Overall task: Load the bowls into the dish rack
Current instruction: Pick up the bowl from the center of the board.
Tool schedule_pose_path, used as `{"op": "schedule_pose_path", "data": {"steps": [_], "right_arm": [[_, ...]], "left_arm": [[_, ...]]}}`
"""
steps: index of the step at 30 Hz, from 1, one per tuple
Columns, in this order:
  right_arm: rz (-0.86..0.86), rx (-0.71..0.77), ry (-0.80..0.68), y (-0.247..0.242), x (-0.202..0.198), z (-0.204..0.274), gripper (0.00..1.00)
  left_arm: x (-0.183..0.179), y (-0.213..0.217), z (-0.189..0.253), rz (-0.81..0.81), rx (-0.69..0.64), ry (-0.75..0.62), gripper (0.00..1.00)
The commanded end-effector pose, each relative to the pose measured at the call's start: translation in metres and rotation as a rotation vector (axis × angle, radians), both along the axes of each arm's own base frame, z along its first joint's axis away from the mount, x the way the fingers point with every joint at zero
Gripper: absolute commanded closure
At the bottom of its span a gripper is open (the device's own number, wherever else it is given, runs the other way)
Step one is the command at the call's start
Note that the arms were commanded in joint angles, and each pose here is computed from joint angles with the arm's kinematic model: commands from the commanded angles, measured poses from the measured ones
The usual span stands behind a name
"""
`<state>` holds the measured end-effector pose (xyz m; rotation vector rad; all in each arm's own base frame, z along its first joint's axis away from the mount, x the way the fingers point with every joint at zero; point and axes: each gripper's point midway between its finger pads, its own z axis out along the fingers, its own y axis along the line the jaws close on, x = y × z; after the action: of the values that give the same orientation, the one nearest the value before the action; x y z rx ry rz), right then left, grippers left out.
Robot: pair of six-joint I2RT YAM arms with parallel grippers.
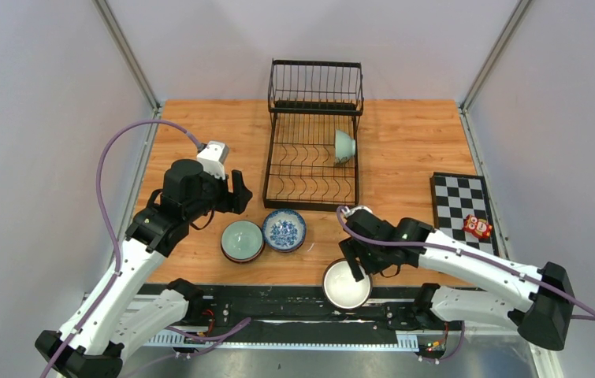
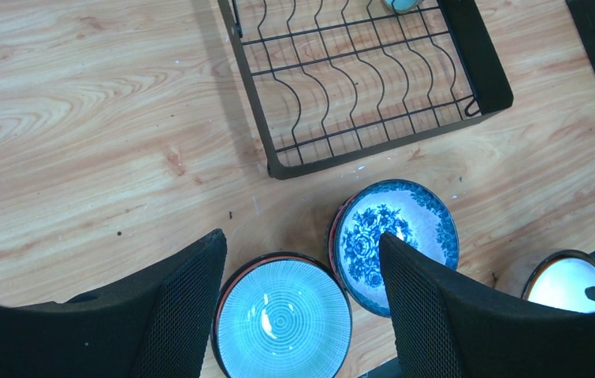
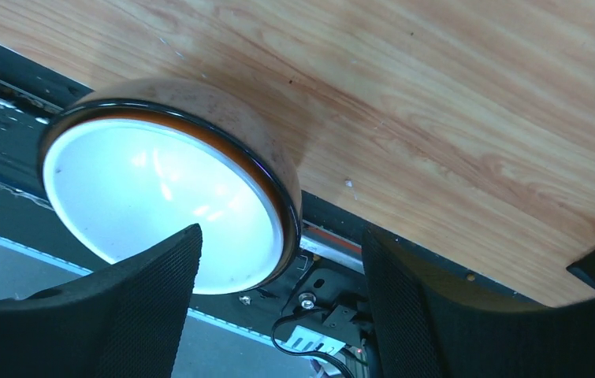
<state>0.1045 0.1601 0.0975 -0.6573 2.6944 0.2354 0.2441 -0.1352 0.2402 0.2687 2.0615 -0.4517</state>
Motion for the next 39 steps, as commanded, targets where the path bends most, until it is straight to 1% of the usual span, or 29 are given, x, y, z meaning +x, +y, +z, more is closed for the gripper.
{"op": "schedule_pose_path", "data": {"steps": [1,3,6,10,12,16,18,19,22,23,28,35,39], "right_arm": [[-0.017,-0.055,0.085,-0.008,-0.017,-0.017,0.24],[-0.025,-0.068,0.089,-0.007,-0.017,-0.022,0.26],[-0.033,-0.067,0.104,-0.004,-0.017,-0.031,0.31],[-0.056,-0.052,0.094,0.002,-0.013,-0.037,0.40],[-0.065,-0.051,0.088,0.003,-0.011,-0.040,0.47],[-0.076,-0.057,0.081,0.001,-0.010,-0.044,0.59],[-0.083,-0.059,0.077,-0.001,-0.010,-0.045,0.67],[-0.088,-0.060,0.074,-0.002,-0.010,-0.046,0.72],[-0.106,-0.069,0.070,-0.005,-0.010,-0.050,0.95],[-0.114,-0.074,0.067,-0.006,-0.009,-0.051,0.97],[-0.150,-0.073,0.040,-0.008,-0.001,-0.050,0.97],[-0.241,-0.021,-0.013,-0.009,0.020,-0.042,0.97],[-0.312,0.024,-0.036,-0.012,0.034,-0.040,0.97]], "left_arm": [[-0.004,-0.001,-0.004,-0.021,0.008,0.004,0.27],[-0.004,-0.001,-0.004,-0.021,0.008,0.005,0.27],[-0.004,-0.001,-0.004,-0.022,0.007,0.005,0.27],[-0.004,-0.001,-0.004,-0.022,0.006,0.006,0.27],[-0.004,-0.001,-0.005,-0.022,0.007,0.008,0.27],[-0.004,-0.001,-0.005,-0.020,0.008,0.008,0.27],[-0.004,-0.001,-0.005,-0.020,0.006,0.008,0.27],[-0.004,-0.001,-0.005,-0.021,0.005,0.007,0.27],[-0.004,-0.001,-0.005,-0.019,0.007,0.008,0.27],[-0.004,-0.001,-0.006,-0.019,0.008,0.009,0.27],[-0.003,-0.002,-0.005,-0.023,0.004,0.012,0.27],[-0.006,-0.014,-0.003,-0.077,-0.018,0.022,0.28],[-0.011,-0.027,0.001,-0.109,0.003,0.019,0.28]]}}
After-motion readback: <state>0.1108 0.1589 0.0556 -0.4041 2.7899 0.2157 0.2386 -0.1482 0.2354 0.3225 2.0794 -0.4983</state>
